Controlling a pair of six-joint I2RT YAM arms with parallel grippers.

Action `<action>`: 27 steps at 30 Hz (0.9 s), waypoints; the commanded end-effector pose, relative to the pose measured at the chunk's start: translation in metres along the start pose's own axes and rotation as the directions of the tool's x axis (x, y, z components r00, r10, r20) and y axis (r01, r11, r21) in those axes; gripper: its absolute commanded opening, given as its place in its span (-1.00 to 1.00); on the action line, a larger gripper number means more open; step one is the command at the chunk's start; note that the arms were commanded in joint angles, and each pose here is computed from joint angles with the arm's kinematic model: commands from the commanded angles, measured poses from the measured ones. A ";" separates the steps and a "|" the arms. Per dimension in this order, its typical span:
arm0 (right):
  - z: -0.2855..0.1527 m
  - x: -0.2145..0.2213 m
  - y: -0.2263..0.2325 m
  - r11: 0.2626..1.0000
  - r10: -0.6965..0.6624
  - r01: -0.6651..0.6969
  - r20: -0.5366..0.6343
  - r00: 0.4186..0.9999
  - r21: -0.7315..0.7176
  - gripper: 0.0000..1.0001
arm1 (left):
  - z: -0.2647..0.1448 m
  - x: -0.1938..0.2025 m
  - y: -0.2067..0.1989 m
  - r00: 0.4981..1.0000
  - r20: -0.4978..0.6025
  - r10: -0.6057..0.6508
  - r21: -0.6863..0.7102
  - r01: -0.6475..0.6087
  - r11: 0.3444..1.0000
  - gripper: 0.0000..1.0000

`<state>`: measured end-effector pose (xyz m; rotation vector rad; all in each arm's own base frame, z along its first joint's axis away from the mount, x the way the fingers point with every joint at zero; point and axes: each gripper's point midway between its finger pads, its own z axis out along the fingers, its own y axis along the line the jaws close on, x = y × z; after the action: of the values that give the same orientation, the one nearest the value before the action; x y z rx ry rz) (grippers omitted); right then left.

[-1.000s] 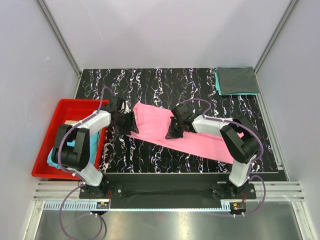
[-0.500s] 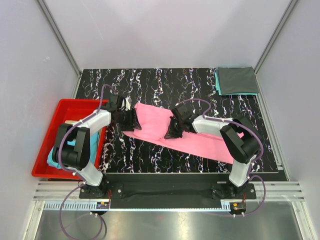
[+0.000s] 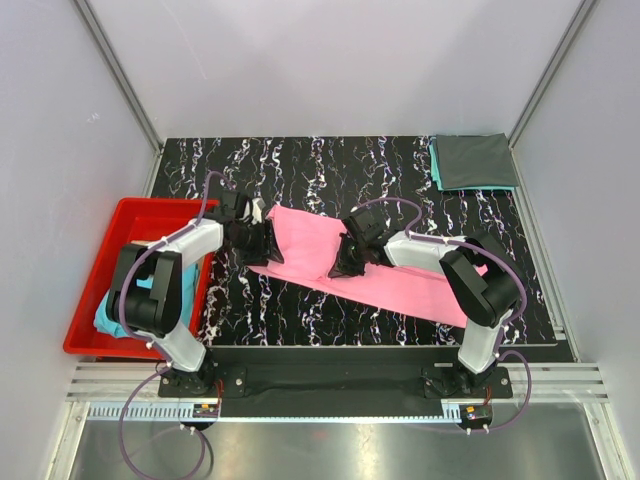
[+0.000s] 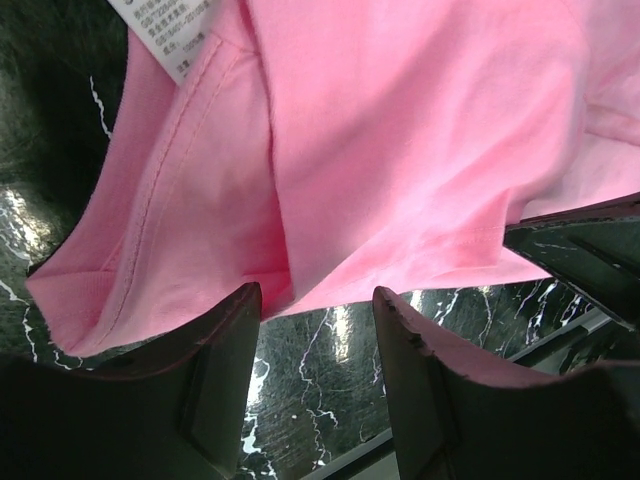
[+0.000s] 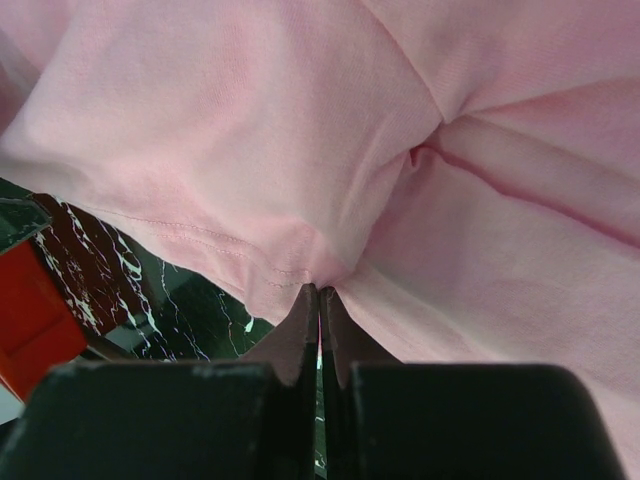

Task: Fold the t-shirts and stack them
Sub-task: Fold the tshirt

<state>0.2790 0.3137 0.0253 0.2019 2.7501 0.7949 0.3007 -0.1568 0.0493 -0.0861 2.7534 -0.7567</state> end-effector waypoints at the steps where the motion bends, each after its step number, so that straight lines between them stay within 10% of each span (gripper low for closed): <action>1: -0.010 -0.002 0.020 0.998 -0.012 0.014 0.019 1.000 -0.069 -1.00 | 0.003 0.000 0.006 1.000 -0.016 0.012 -0.024 -0.012 1.000 0.07; 27: -0.029 -0.003 0.028 0.995 -0.016 0.019 0.033 0.999 -0.093 -1.00 | -0.026 0.019 -0.032 0.998 -0.047 -0.029 0.124 0.034 0.992 0.05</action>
<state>0.2794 0.3194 0.0509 0.1808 2.6969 0.8736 0.2831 -0.1692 0.0772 -0.0750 2.7350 -0.8889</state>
